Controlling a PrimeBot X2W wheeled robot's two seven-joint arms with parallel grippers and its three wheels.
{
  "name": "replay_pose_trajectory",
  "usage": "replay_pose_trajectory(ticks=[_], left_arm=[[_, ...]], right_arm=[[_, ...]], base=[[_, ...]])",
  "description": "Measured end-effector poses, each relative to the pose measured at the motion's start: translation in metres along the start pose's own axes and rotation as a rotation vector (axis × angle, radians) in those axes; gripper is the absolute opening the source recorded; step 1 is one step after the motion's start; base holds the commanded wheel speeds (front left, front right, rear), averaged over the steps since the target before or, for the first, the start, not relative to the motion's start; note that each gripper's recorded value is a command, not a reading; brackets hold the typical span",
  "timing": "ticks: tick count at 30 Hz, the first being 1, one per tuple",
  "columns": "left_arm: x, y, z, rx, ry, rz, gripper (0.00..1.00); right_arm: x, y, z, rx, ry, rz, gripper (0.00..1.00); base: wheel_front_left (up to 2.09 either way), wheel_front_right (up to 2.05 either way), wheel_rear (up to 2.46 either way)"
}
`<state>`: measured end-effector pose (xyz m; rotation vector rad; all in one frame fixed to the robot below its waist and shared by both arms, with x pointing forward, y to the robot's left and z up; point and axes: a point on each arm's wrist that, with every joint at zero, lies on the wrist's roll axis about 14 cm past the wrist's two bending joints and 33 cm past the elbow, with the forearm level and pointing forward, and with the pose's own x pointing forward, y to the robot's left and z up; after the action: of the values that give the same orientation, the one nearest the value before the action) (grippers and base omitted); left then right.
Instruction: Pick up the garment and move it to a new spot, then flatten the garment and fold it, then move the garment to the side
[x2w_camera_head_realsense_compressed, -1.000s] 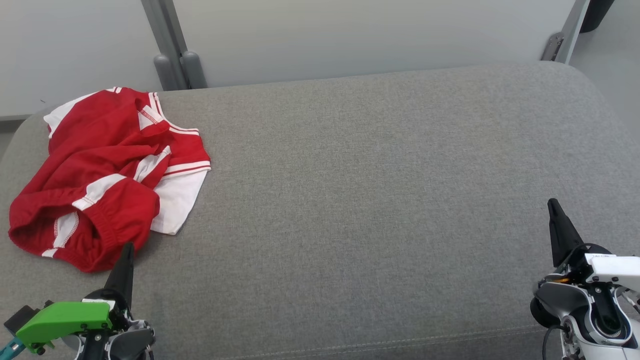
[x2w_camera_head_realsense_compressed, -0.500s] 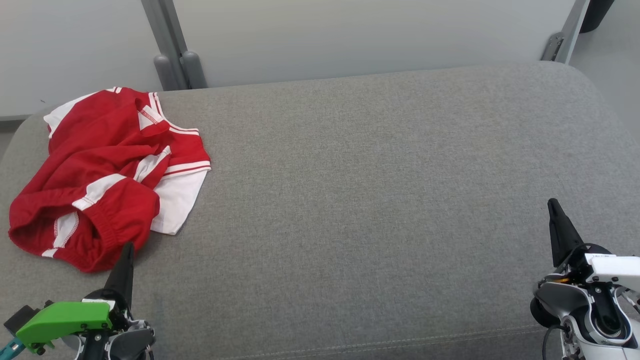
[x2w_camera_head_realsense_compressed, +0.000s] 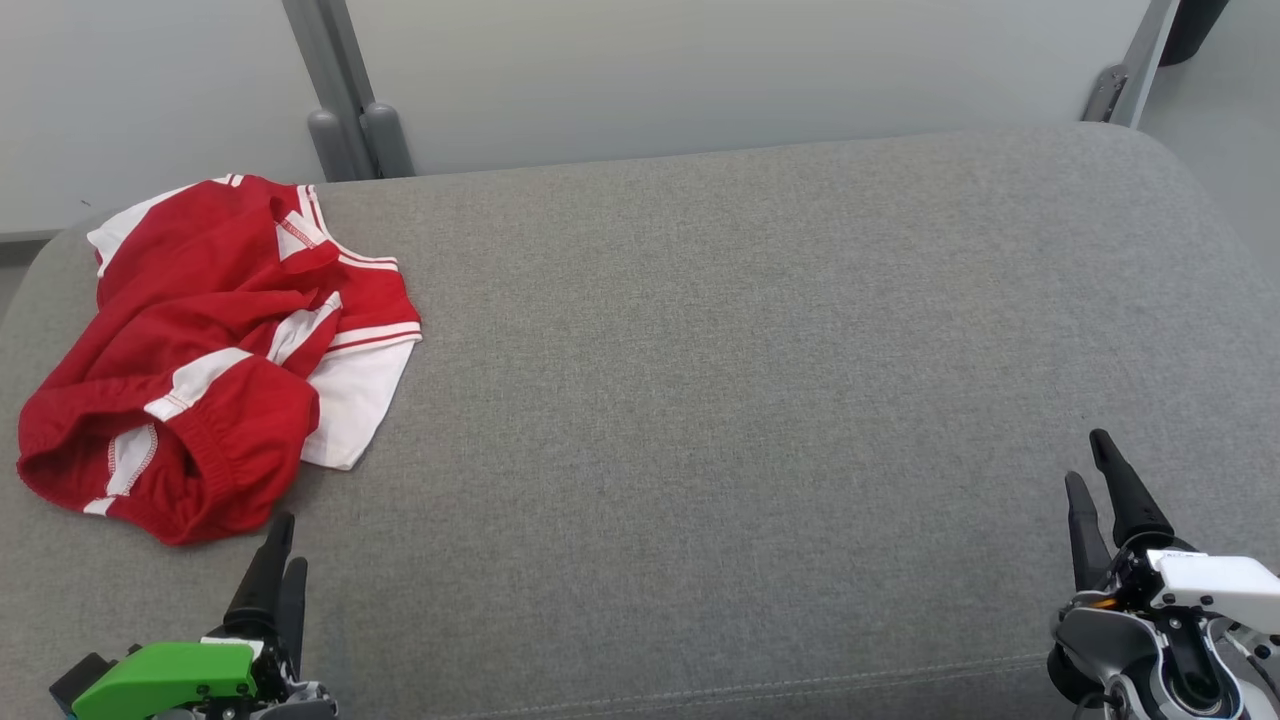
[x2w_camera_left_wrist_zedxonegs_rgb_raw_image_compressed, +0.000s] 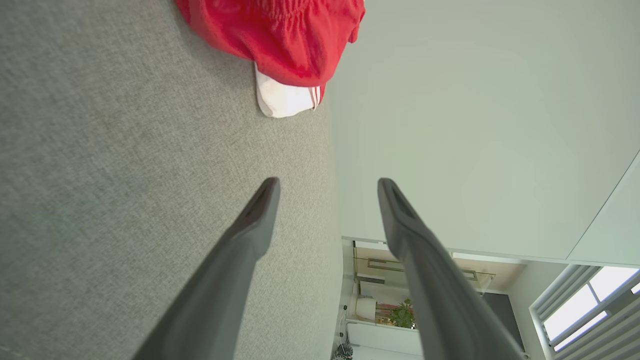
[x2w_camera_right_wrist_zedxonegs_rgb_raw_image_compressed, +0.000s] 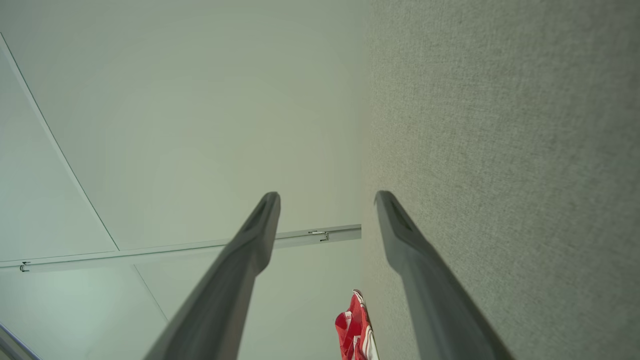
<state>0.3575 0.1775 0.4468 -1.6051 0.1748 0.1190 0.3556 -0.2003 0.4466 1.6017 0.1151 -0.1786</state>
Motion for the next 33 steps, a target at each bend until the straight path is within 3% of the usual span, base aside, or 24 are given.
replay_pose_trajectory(ticks=[11, 33], left_arm=[[0.001, -0.002, -0.01, 0.055, 0.015, -0.006, 1.0], [0.005, -0.006, -0.024, 0.443, 0.066, -0.016, 1.0]], right_arm=[[0.002, 0.01, 0.004, -0.151, -0.009, 0.024, 1.0], [0.001, 0.021, 0.009, -0.621, -0.006, 0.029, 1.0]], base=[[0.0, 0.0, 0.0], [0.0, 0.0, 0.0]])
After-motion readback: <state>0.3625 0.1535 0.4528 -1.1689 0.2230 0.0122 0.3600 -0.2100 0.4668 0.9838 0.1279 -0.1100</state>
